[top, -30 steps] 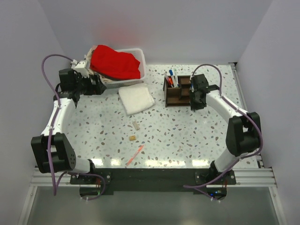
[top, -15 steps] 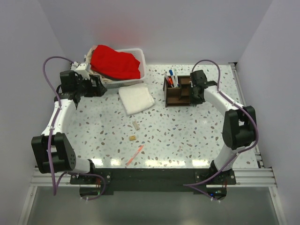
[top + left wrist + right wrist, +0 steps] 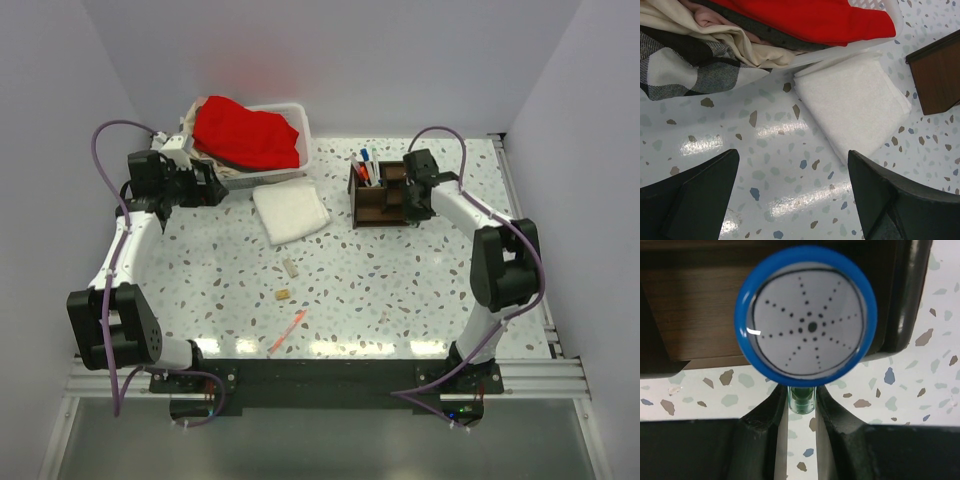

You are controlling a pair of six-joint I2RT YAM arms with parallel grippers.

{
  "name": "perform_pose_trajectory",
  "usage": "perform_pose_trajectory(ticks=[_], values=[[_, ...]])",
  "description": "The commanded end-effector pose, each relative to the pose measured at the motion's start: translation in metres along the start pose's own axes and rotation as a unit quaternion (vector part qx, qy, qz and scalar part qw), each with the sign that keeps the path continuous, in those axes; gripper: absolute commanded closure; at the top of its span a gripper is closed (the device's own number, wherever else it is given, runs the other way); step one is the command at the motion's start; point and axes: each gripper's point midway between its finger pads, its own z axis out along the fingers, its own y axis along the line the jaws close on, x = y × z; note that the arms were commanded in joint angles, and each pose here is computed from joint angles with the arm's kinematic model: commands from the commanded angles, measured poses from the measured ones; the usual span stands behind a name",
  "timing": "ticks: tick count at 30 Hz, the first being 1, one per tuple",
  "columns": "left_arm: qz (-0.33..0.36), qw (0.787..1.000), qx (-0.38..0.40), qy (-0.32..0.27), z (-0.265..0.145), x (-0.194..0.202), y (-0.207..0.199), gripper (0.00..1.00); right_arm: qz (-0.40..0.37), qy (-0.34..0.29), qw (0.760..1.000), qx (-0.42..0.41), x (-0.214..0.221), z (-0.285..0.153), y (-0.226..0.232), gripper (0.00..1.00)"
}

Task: Sort the stationery into containers
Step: Place the stationery in the storage box.

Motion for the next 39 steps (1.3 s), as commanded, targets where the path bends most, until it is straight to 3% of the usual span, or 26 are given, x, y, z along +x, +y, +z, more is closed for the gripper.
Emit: perform_pose_trajectory(ticks=[1, 22, 26, 39], values=[[0.009, 1.0, 0.008, -0.021, -0.004, -0.01, -0.006, 0.05, 0.026, -0.044, 0.999, 0.007, -0.031, -0.001, 0.0, 1.0], [0.008, 1.0, 0.009, -0.016, -0.001, -0.006, -0.005, 0.05, 0.012, -0.052, 0.998, 0.03, -0.045, 0.016, -0.002, 1.0], [0.007, 1.0, 0.01, -0.015, 0.0, -0.006, -0.005, 0.05, 0.011, -0.05, 0.998, 0.031, -0.043, 0.016, -0.003, 0.79], [0.007, 1.0, 0.015, -0.017, 0.0, -0.007, -0.006, 0.05, 0.012, -0.043, 0.999, 0.029, -0.038, 0.012, -0.003, 0.67]])
